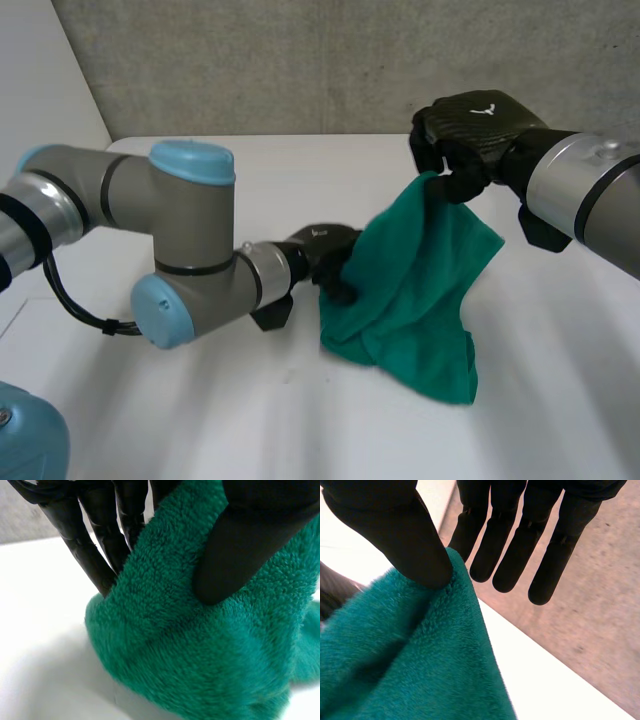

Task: Fold the laundry.

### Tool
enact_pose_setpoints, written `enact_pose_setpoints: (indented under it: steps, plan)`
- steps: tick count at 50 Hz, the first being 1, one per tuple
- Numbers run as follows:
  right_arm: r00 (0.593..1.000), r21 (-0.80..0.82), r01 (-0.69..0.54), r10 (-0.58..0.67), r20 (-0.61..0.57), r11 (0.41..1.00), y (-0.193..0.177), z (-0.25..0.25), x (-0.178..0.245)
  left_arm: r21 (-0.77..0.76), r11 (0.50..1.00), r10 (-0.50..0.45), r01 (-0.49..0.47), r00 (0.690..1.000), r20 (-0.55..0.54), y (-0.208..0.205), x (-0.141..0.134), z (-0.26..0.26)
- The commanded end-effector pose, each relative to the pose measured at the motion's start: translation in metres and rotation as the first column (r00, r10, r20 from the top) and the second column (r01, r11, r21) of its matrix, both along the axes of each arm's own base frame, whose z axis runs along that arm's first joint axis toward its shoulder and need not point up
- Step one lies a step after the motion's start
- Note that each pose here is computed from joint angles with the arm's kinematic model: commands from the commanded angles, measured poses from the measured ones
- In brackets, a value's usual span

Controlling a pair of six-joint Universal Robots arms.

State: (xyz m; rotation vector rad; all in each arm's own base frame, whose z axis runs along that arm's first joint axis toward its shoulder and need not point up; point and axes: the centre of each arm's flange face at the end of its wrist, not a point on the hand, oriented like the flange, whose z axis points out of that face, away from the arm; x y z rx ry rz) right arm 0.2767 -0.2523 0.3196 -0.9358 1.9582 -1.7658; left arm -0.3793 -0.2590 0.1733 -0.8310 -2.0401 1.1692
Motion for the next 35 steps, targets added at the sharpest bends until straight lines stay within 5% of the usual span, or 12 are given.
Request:
enact_pose_setpoints:
  steps: [1,6,13,17,25,35]
  plan:
    - [0.985,-0.123,0.15,-0.158,-0.065,0.981,-0.055,-0.009,-0.011,-0.265,0.928,0.233,-0.262,0.963,-0.138,-0.049,0.023,0.089]
    - [0.962,-0.366,0.274,-0.262,0.084,0.889,-0.089,0.03,-0.01,-0.474,0.784,0.241,-0.4,0.901,-0.362,-0.051,0.031,0.184]
    - [0.938,-0.563,0.319,-0.166,0.306,0.762,-0.089,0.081,0.003,-0.569,0.687,0.166,-0.451,0.86,-0.482,-0.024,0.029,0.233]
    - [0.947,-0.561,0.273,-0.114,0.302,0.782,-0.076,0.086,0.009,-0.572,0.702,0.195,-0.424,0.887,-0.419,-0.017,0.025,0.208]
    - [0.993,-0.345,0.088,-0.053,0.11,0.934,-0.057,0.001,0.023,-0.47,0.803,0.325,-0.366,0.93,-0.17,-0.014,0.03,0.103]
    - [0.995,-0.168,0.029,-0.044,-0.088,0.985,-0.066,-0.089,0.016,-0.283,0.893,0.386,-0.349,0.918,0.089,-0.001,0.046,-0.004]
